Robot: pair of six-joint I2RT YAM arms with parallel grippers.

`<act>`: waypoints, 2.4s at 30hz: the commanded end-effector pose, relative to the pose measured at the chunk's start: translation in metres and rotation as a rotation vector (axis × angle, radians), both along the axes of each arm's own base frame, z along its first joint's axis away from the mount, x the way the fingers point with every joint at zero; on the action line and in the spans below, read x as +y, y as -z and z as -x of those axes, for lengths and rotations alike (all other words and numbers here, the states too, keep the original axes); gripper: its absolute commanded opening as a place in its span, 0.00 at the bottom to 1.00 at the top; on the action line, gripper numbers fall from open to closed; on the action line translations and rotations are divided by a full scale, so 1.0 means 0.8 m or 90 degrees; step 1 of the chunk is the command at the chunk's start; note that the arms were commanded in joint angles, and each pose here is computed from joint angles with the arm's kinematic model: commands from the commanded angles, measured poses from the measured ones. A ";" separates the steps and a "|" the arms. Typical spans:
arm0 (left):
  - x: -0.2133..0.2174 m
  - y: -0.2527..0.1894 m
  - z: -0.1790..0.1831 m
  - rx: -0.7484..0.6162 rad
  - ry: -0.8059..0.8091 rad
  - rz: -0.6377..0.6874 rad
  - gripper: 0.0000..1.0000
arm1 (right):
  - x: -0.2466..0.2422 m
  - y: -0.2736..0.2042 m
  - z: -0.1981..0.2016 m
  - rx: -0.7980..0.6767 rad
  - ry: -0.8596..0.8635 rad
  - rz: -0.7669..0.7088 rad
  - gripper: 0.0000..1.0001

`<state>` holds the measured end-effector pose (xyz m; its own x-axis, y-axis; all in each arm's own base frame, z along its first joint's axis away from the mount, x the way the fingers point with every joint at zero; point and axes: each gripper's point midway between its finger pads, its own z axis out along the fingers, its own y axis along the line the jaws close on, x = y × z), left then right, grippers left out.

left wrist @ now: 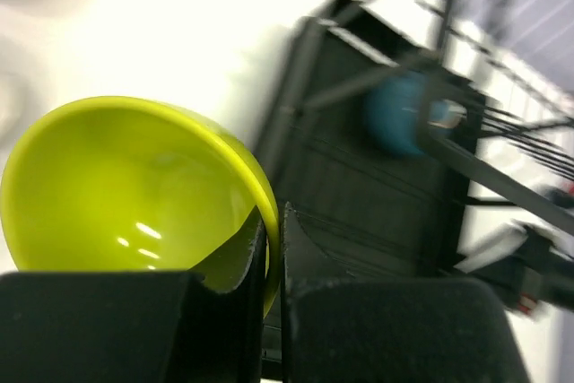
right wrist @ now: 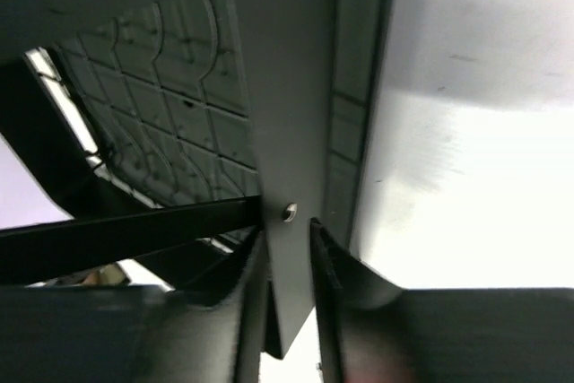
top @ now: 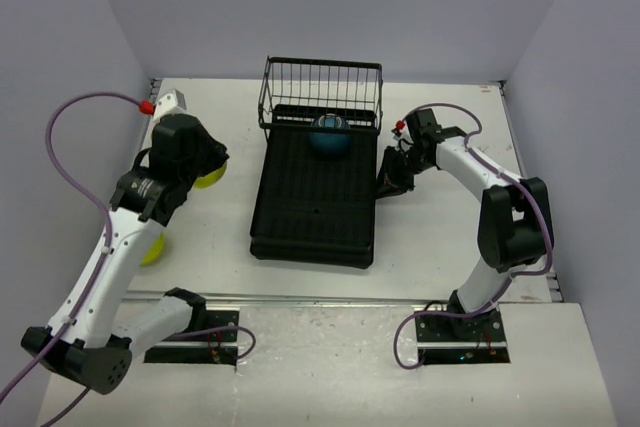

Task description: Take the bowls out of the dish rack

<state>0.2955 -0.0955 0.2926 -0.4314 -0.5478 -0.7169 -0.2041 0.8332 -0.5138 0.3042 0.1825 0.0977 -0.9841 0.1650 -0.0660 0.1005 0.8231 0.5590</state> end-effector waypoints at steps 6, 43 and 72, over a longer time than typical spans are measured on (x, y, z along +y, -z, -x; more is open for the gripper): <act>0.106 0.079 -0.032 0.162 -0.075 -0.221 0.00 | -0.041 -0.003 -0.034 -0.103 0.047 0.066 0.43; 0.278 0.208 0.060 0.405 -0.264 -0.230 0.00 | -0.052 -0.193 -0.011 -0.284 0.050 0.051 0.61; 0.266 0.279 0.083 0.575 -0.239 -0.175 0.17 | -0.060 -0.187 -0.023 -0.293 0.084 0.013 0.61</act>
<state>0.2293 0.1155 0.0652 -0.7229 -0.6077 -0.3288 -0.6781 0.7153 0.1691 0.3191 0.1301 0.2339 -0.8452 0.2623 -0.4658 -0.0188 0.8563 0.5162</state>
